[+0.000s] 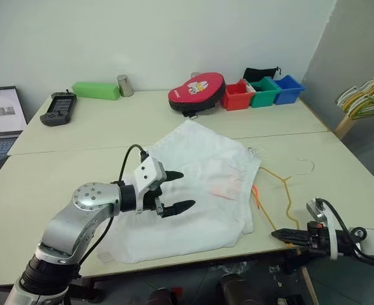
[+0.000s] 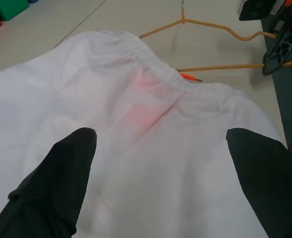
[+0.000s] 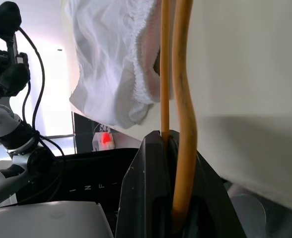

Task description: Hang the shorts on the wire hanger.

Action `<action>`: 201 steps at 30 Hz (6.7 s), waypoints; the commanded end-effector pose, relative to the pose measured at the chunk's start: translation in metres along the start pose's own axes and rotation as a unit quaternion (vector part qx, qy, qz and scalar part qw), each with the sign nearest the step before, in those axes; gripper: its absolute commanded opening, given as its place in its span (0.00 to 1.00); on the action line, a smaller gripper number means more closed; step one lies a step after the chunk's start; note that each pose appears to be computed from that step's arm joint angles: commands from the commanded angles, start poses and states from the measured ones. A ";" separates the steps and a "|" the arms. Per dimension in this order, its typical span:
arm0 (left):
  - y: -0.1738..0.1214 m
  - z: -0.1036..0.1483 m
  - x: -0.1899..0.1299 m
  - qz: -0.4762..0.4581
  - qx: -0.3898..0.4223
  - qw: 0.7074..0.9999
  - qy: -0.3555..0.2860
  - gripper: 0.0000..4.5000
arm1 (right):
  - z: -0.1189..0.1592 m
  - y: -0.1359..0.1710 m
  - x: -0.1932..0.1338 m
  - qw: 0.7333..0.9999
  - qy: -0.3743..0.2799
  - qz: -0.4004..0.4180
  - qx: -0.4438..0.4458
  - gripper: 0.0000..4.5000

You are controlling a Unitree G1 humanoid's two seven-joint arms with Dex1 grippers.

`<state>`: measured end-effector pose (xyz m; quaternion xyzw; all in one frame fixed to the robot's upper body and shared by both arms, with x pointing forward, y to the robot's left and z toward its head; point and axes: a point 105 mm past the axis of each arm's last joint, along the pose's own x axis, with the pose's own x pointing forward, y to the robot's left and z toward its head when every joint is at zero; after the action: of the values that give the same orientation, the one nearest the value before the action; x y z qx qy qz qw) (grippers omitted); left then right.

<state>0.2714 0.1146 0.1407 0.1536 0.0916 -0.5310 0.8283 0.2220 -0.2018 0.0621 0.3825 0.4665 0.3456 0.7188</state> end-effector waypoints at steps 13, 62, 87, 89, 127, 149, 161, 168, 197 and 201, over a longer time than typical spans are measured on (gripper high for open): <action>-0.001 0.006 0.000 -0.005 0.020 1.000 -0.005 0.99 | -0.003 0.036 -0.006 0.992 0.058 0.039 -0.108 0.00; 0.011 0.006 0.005 0.006 0.039 0.999 -0.006 0.99 | 0.069 0.025 0.038 0.787 0.067 -0.191 -0.583 0.00; 0.004 0.002 0.007 0.001 0.030 1.000 -0.008 0.99 | 0.020 -0.017 -0.054 0.926 0.092 -0.190 -0.313 0.00; 0.004 0.001 0.006 0.002 0.029 1.000 -0.008 0.99 | 0.011 -0.013 -0.055 0.926 0.111 -0.164 -0.323 0.00; 0.008 0.001 0.004 0.022 0.029 0.999 -0.006 0.99 | 0.047 -0.012 -0.008 0.772 0.150 -0.183 -0.590 0.00; 0.007 0.000 0.004 0.026 0.023 0.999 -0.007 0.99 | 0.047 -0.020 -0.019 0.899 0.045 -0.224 -0.373 0.00; 0.007 -0.001 0.004 0.022 0.026 0.999 -0.005 0.99 | 0.035 -0.008 -0.020 0.855 0.116 -0.178 -0.473 0.00; 0.006 -0.001 0.004 0.023 0.027 0.999 -0.006 0.99 | 0.049 -0.006 -0.006 0.819 0.128 -0.174 -0.532 0.00; 0.013 -0.003 0.004 0.041 0.028 0.999 -0.002 0.99 | 0.092 0.076 0.029 0.876 0.032 -0.112 -0.468 0.00; 0.017 -0.002 0.004 0.041 0.031 0.999 -0.003 0.99 | 0.092 0.079 0.034 0.870 0.034 -0.119 -0.478 0.00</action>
<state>0.2847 0.1189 0.1278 0.1675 0.0928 -0.5016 0.8437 0.3045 -0.1624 0.1286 -0.0647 0.3368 0.4461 0.8267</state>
